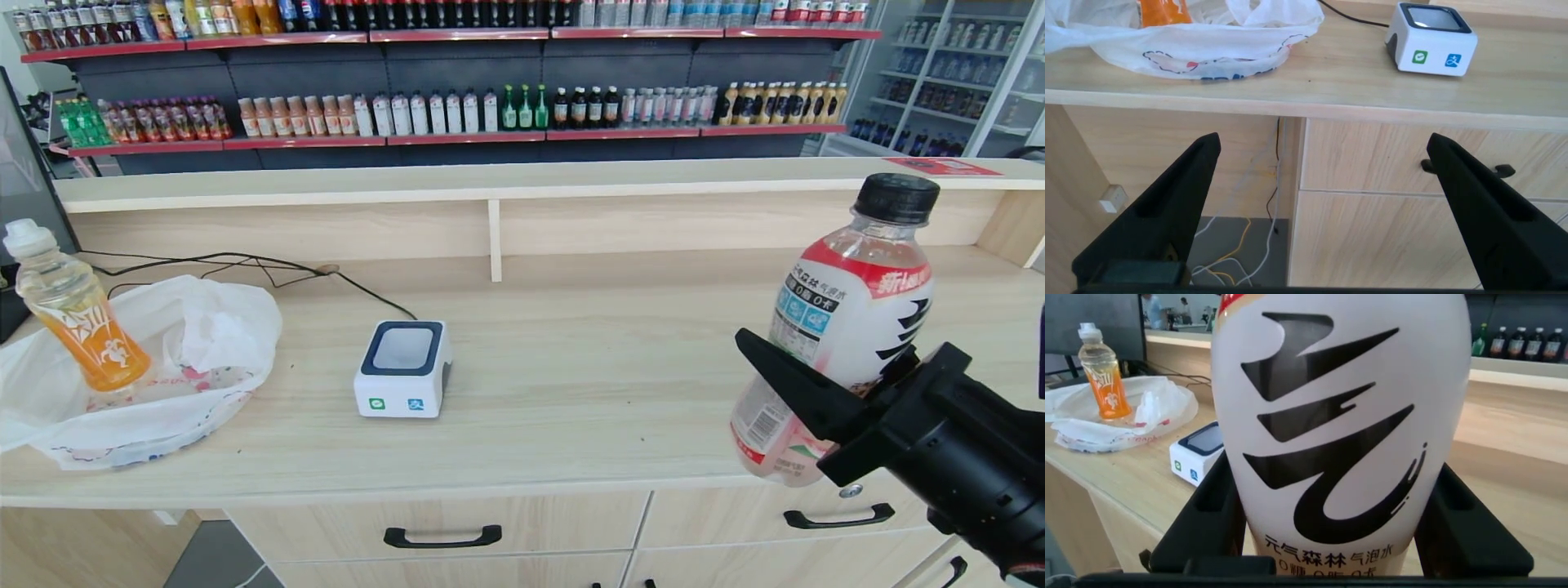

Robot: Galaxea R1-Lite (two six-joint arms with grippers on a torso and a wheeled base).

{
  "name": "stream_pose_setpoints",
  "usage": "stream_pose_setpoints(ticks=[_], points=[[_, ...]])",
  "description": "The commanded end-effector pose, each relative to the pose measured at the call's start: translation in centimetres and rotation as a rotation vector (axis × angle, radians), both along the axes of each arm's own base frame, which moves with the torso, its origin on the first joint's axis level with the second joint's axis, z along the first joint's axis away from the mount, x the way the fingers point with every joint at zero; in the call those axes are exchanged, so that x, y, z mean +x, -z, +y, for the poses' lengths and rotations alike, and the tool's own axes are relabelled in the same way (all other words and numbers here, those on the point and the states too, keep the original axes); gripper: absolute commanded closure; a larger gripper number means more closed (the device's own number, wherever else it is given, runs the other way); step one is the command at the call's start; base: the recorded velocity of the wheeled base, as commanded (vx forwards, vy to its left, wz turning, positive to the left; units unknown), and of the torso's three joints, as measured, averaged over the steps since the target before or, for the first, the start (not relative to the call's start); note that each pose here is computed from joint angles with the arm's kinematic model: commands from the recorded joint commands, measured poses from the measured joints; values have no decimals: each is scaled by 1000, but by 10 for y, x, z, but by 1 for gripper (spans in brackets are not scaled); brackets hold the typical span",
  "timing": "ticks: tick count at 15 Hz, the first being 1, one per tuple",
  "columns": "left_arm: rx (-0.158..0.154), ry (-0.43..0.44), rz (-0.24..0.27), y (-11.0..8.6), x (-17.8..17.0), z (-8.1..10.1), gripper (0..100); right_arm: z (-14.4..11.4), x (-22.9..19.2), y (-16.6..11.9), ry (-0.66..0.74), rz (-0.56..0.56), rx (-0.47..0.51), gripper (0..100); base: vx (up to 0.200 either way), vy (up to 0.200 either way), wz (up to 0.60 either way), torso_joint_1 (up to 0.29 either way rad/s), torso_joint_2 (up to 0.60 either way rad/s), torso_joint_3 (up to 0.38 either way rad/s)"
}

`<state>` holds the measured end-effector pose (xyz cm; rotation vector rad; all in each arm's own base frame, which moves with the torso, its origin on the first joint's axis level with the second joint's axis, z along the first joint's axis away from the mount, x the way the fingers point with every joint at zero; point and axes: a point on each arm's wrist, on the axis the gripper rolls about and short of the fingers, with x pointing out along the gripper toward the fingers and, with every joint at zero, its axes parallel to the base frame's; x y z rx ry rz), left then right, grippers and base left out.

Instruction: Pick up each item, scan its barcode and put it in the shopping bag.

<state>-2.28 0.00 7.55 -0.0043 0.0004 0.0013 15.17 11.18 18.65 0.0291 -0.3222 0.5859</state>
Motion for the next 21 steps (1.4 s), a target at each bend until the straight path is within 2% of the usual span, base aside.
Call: stream_pose_setpoints(ticks=[1,15,19,21], points=[[0,0,0,0,0,0,0,1,1,-1,-2,-3,0,100,0,200,0,-7,-12,7],[-2,0,0,0,0,0,0,-8,-12,7,-2,17,-20,100,0,200,0,6,4,2],[0,0,0,0,0,0,0,-16,-22,14,0,35,-31,100,0,0,0,0,0,0],[0,0,0,0,0,0,0,-12,-16,12,0,32,-33,100,0,0,0,0,0,0]])
